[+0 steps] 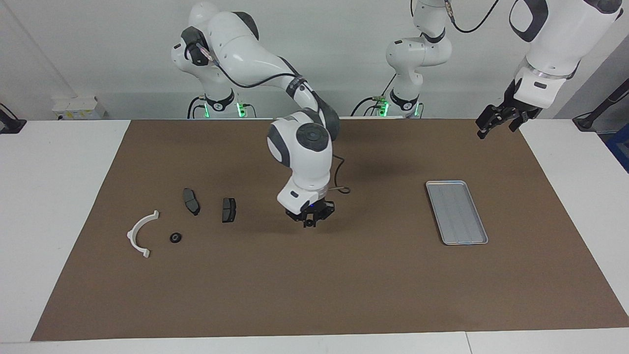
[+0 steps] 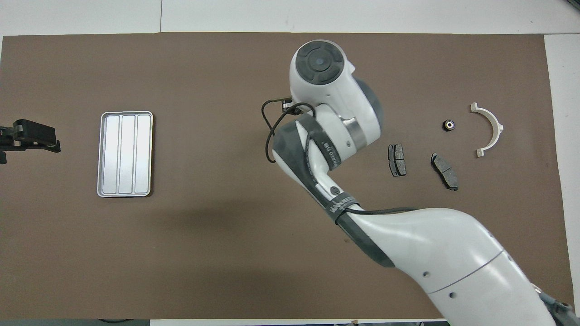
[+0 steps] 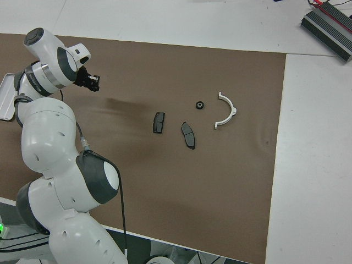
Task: Place bearing gear from tray to pile
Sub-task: 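Carry the second bearing toward the brake pads with the right gripper, then lower the second bearing beside the first bearing and open the right gripper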
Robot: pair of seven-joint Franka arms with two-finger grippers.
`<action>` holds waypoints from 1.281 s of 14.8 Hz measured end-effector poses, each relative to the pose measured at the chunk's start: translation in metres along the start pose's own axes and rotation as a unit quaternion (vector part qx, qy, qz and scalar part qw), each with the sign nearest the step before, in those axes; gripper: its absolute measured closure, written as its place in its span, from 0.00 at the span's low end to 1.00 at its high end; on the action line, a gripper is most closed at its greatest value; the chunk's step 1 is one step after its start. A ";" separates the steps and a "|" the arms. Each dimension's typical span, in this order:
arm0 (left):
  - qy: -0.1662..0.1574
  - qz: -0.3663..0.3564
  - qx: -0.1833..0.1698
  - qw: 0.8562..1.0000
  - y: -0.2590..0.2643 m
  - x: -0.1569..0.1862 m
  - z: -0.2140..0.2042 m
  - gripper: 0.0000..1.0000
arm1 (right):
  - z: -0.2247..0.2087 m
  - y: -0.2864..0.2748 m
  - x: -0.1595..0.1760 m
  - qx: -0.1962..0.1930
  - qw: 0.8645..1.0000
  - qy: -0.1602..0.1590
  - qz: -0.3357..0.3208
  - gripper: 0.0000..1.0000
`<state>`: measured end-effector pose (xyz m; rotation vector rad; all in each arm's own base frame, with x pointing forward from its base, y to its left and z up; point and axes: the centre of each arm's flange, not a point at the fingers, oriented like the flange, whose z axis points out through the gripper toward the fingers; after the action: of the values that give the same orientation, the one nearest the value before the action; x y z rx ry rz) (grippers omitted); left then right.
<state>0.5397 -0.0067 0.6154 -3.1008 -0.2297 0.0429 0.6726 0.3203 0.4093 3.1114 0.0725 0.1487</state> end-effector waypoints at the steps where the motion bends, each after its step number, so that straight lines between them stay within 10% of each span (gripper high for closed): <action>1: 0.000 0.000 0.000 1.000 0.000 0.000 0.000 0.00 | -0.017 0.033 0.010 -0.002 1.000 0.002 -0.012 0.76; 9: 0.000 0.000 0.000 1.000 0.000 0.000 0.000 0.00 | 0.023 0.297 0.031 -0.013 0.991 -0.035 -0.130 0.76; 19: -0.001 0.000 0.000 1.000 0.000 0.000 0.000 0.00 | 0.080 0.267 -0.035 -0.006 0.988 -0.034 -0.148 0.76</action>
<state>0.5396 -0.0067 0.6153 -3.1008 -0.2297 0.0445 0.6577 0.0505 0.3341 3.0434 0.5253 0.0344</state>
